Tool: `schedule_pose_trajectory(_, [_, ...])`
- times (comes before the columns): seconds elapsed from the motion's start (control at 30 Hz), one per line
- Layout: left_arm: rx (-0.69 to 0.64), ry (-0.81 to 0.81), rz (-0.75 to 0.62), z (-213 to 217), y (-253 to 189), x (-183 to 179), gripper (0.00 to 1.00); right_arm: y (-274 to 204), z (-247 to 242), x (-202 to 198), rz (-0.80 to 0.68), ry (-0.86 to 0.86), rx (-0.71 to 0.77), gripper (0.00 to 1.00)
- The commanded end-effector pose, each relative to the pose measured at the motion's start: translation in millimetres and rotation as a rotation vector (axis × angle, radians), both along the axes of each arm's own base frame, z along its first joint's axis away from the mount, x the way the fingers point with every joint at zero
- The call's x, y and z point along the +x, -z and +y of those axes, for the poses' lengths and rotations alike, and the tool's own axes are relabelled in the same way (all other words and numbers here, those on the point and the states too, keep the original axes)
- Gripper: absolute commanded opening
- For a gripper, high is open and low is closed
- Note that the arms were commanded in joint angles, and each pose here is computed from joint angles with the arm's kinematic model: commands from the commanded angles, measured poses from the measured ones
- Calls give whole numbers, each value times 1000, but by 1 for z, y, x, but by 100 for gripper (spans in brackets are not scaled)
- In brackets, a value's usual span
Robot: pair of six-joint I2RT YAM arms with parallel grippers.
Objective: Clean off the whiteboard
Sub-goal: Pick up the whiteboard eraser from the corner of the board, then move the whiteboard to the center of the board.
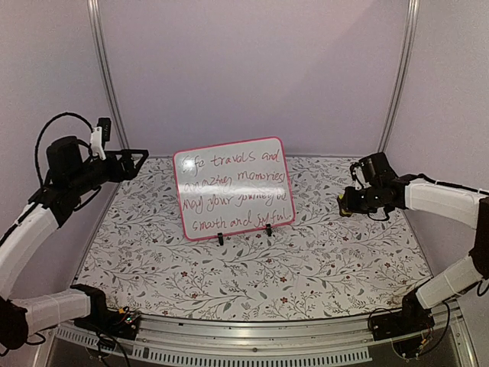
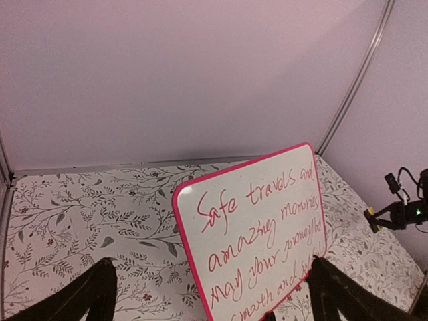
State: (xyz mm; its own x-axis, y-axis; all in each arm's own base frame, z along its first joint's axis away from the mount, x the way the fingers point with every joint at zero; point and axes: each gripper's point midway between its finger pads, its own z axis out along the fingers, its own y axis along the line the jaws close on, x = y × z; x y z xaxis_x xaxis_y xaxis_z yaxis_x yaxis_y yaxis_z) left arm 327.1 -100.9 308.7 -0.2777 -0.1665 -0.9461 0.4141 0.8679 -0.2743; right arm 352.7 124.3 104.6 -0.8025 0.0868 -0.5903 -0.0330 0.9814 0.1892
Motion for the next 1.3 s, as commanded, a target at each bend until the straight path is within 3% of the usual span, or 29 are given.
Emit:
schedule_pose_trajectory(0.0, [-17,-4,13,-9,-21,-1,100,-60,33,-2,-131,-109,68,16])
schedule_pose_trajectory(0.13, [-10,-108,88,-21,2,-7,100,-83,40,-14,-164,-122,94,17])
schedule_pose_trajectory(0.4, [40,-275,291,-57,88,-23,100,-106,31,-22,-213,-102,71,18])
schedule_pose_trajectory(0.8, [135,-412,483,-118,198,-38,100,-102,26,-32,-211,-96,77,20])
schedule_pose_trajectory(1.1, [341,-499,562,-168,246,-50,98,-104,23,-34,-221,-96,63,22])
schedule_pose_trajectory(1.27, [344,-504,591,-187,260,-52,92,-102,22,-35,-219,-100,59,22])
